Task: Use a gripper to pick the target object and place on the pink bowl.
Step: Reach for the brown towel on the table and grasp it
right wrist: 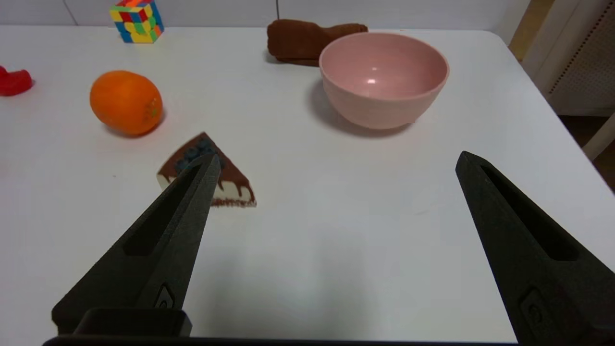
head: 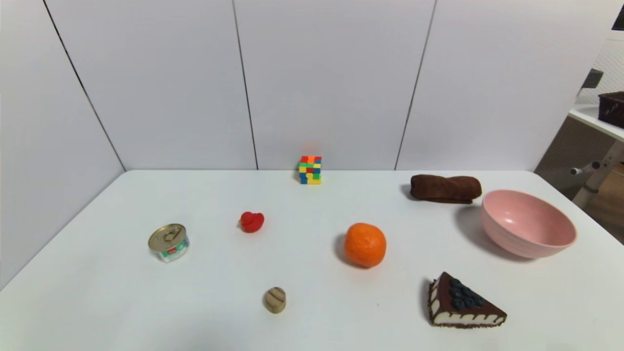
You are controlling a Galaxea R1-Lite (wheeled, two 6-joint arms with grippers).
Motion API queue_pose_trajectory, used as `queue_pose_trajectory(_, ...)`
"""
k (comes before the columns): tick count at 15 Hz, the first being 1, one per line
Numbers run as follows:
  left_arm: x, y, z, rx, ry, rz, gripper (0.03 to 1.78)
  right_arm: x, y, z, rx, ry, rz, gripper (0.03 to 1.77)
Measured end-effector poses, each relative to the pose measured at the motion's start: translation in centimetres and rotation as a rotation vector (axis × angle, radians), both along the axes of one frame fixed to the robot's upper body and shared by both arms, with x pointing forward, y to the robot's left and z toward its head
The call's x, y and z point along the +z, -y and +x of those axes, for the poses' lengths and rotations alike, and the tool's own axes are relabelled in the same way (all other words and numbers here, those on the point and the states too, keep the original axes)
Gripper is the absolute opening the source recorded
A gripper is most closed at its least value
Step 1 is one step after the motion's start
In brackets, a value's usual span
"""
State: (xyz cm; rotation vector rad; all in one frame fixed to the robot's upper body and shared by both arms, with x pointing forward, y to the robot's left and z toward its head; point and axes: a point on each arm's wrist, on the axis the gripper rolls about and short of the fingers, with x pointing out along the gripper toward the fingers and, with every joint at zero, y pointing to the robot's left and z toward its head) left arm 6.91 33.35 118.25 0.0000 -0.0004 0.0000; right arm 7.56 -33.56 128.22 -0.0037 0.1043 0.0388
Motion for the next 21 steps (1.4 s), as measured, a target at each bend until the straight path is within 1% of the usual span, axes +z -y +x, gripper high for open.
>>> queue_pose_trajectory(2,0.0,0.0,0.0,0.000,0.000,0.000,1.78,3.8,0.0,2.0,0.003,-0.054,-0.003,1.70)
queue_pose_trajectory(4,0.0,0.0,0.0,0.000,0.000,0.000,1.78,7.3,0.0,5.1,0.013,-0.104,-0.007,1.70)
queue_pose_trajectory(7,0.0,0.0,0.0,0.000,0.000,0.000,1.78,11.5,-0.2,11.6,0.075,-0.172,-0.029,1.70)
queue_pose_trajectory(9,0.0,0.0,0.0,0.000,0.000,0.000,1.78,13.2,-0.2,16.7,0.127,-0.213,-0.069,1.70)
queue_pose_trajectory(12,0.0,0.0,0.0,0.000,0.000,0.000,1.78,13.7,-0.3,24.3,0.223,-0.258,-0.173,1.70)
queue_pose_trajectory(14,0.0,0.0,0.0,0.000,0.000,0.000,1.78,13.3,-0.2,28.8,0.320,-0.268,-0.261,1.70)
queue_pose_trajectory(16,0.0,0.0,0.0,0.000,0.000,0.000,1.78,12.9,0.0,32.3,0.442,-0.259,-0.349,1.70)
queue_pose_trajectory(18,0.0,0.0,0.0,0.000,0.000,0.000,1.78,12.1,0.0,35.3,0.602,-0.257,-0.432,1.70)
queue_pose_trajectory(20,0.0,0.0,0.0,0.000,0.000,0.000,1.78,10.4,0.0,37.5,0.756,-0.272,-0.511,1.70)
queue_pose_trajectory(21,0.0,0.0,0.0,0.000,0.000,0.000,1.78,9.4,0.1,38.4,0.819,-0.287,-0.555,1.70)
